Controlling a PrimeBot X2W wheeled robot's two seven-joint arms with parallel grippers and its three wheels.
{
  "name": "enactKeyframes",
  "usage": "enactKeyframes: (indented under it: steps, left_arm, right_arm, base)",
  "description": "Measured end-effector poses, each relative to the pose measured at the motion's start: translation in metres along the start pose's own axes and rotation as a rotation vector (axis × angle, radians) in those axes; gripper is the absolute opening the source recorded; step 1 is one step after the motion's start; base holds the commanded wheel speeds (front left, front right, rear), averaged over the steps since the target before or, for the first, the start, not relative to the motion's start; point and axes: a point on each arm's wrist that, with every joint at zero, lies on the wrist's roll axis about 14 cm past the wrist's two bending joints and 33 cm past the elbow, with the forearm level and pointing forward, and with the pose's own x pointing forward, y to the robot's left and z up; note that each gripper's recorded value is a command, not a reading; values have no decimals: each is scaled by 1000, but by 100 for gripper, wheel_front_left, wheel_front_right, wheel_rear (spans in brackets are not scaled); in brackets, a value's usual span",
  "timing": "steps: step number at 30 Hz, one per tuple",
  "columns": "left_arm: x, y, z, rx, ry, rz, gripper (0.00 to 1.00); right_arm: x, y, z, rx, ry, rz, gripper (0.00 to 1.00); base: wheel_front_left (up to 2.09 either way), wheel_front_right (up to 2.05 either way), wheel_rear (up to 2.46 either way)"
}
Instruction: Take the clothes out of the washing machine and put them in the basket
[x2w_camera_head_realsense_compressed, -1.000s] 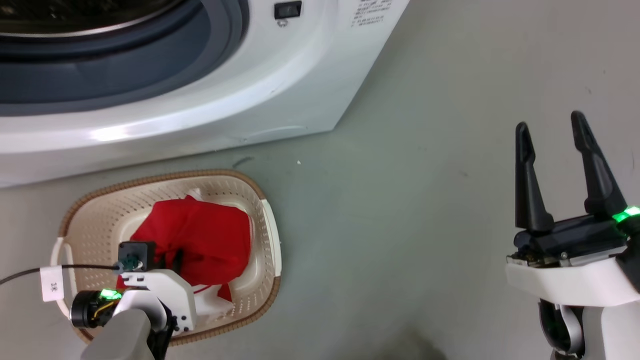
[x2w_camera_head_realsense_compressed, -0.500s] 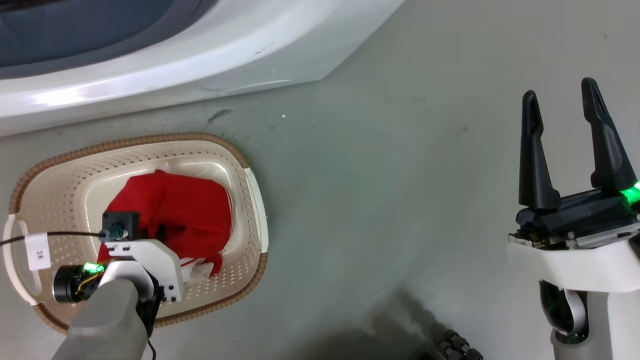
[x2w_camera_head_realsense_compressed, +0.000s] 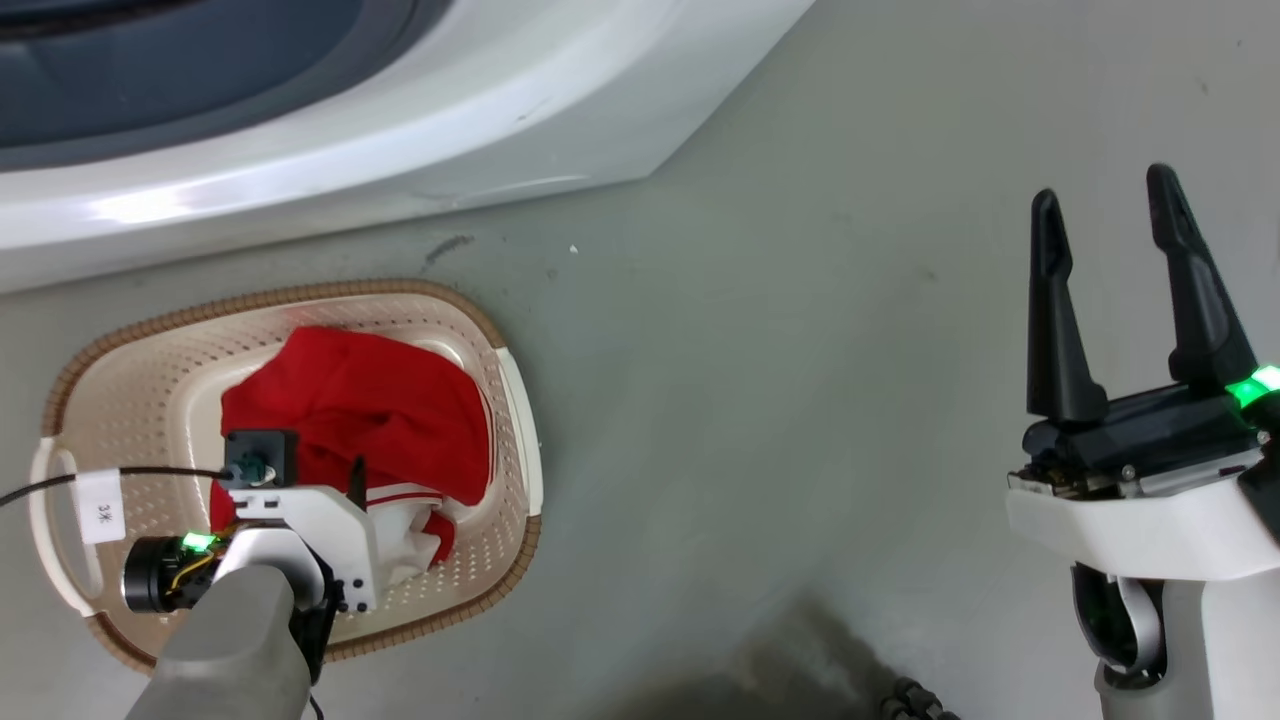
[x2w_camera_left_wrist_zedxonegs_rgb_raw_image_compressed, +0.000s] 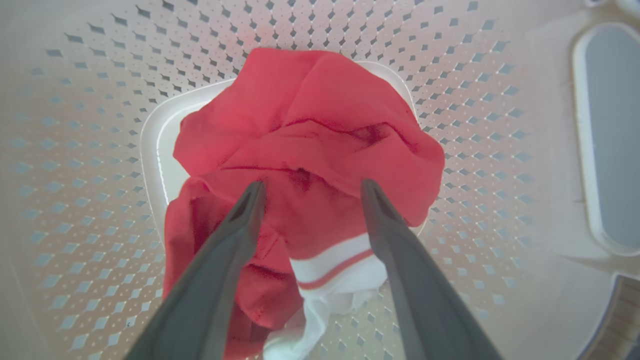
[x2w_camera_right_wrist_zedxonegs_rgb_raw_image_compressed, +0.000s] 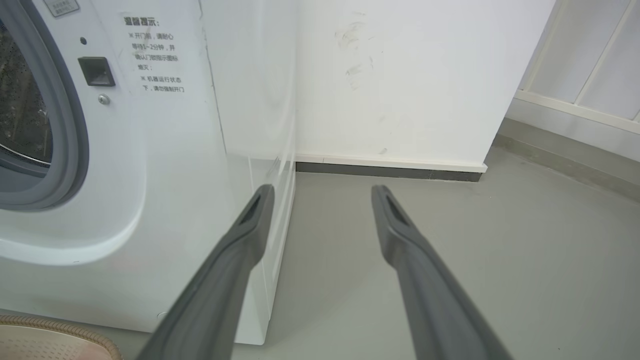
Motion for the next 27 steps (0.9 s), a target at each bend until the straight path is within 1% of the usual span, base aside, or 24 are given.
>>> enactKeyframes:
  steps: [5,11,19,27]
  left_arm:
    - [-19,-6,24,7,-89,-8,100]
    - [-54,-9,45,12,-203,5,100]
    - [-109,-10,76,1,-398,46,100]
    - [-168,-5,106,5,-603,102,100]
  right_arm:
    - [-12,1,15,-3,-20,0,100]
    - [-29,5,35,0,-50,4,100]
    - [-55,10,60,0,-96,14,100]
    - [-77,19,80,8,-139,35,100]
  base:
    - [0,0,0]
    - [0,0,0]
    - [0,0,0]
    - [0,0,0]
